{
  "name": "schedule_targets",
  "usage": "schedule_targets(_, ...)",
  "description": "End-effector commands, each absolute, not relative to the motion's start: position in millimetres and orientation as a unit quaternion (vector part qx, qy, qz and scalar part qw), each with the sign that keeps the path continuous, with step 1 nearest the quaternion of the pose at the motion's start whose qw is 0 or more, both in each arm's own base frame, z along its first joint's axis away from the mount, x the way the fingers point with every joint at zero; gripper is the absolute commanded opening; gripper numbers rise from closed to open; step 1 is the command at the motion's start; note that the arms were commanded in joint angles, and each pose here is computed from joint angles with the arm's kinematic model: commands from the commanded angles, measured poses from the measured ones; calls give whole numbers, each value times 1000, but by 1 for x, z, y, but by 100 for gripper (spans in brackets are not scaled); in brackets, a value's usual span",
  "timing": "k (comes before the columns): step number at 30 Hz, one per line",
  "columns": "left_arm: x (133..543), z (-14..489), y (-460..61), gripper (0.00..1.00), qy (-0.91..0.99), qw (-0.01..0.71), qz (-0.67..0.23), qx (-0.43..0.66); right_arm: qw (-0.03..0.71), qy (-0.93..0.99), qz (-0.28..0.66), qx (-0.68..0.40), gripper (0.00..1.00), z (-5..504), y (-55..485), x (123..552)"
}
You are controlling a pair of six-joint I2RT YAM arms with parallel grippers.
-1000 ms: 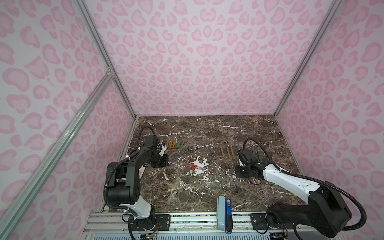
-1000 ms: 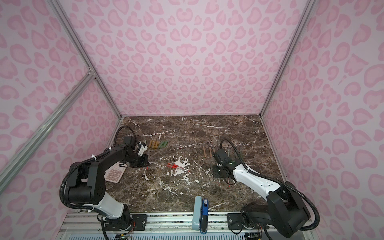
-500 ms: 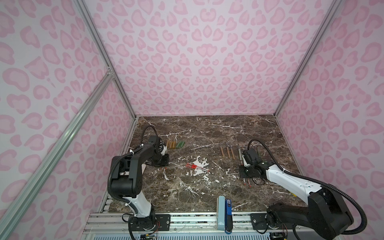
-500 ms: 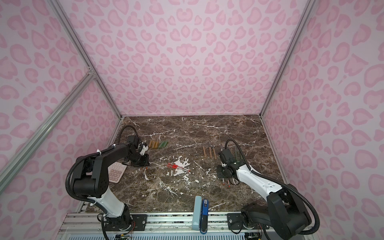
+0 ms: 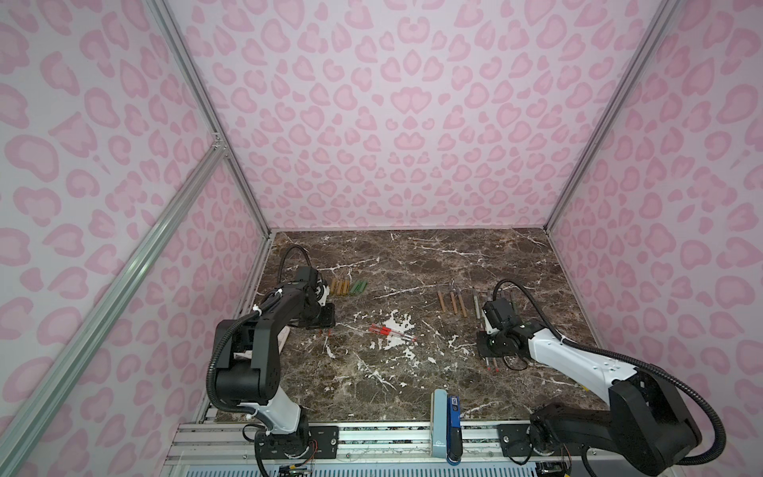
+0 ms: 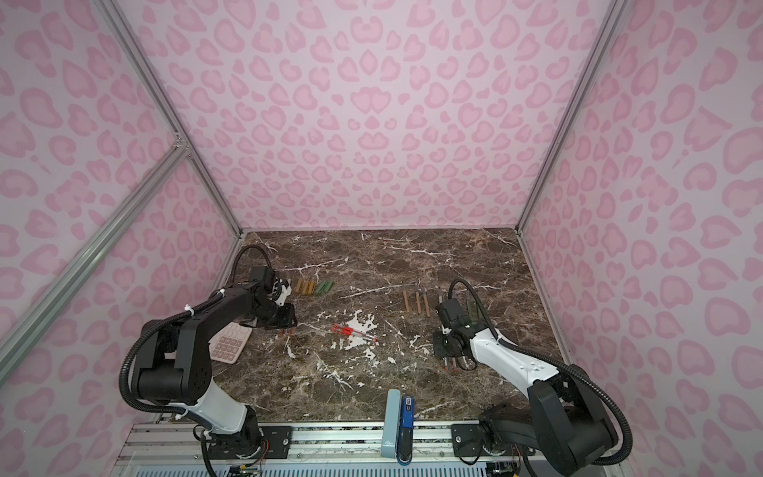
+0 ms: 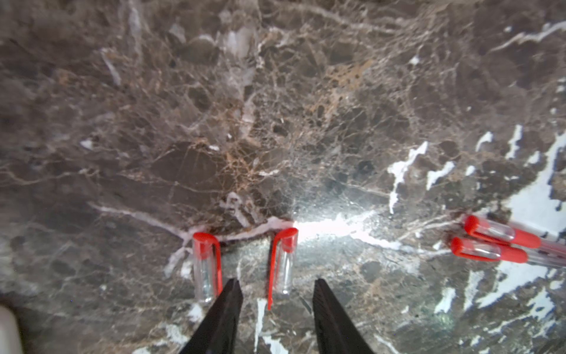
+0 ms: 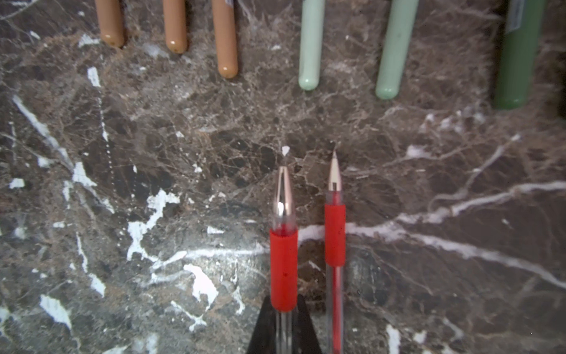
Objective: Remove pen caps from pens
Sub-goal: Place the pen at the middle-right of the table.
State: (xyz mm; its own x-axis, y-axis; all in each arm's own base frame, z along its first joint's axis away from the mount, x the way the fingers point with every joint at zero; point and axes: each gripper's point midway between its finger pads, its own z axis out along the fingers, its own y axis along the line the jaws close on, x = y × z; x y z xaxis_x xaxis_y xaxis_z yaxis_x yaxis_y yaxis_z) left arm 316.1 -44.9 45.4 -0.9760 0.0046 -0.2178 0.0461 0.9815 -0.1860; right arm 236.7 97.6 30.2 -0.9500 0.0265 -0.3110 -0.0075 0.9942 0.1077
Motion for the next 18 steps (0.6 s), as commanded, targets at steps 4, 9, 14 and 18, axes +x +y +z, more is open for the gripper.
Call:
schedule_targets(4,315,71,-47,55,980,170,-100,36,156,987,34,10,0,22,90,237)
schedule_targets(9,315,90,-49,66,968,220,-102,63,147,988,34,11,9,21,91,236)
schedule_targets(14,314,99,-50,77,960,249,-104,75,153,988,16,21,18,24,84,238)
schedule_targets(18,316,108,-47,84,953,274,-106,70,166,986,24,23,23,27,86,242)
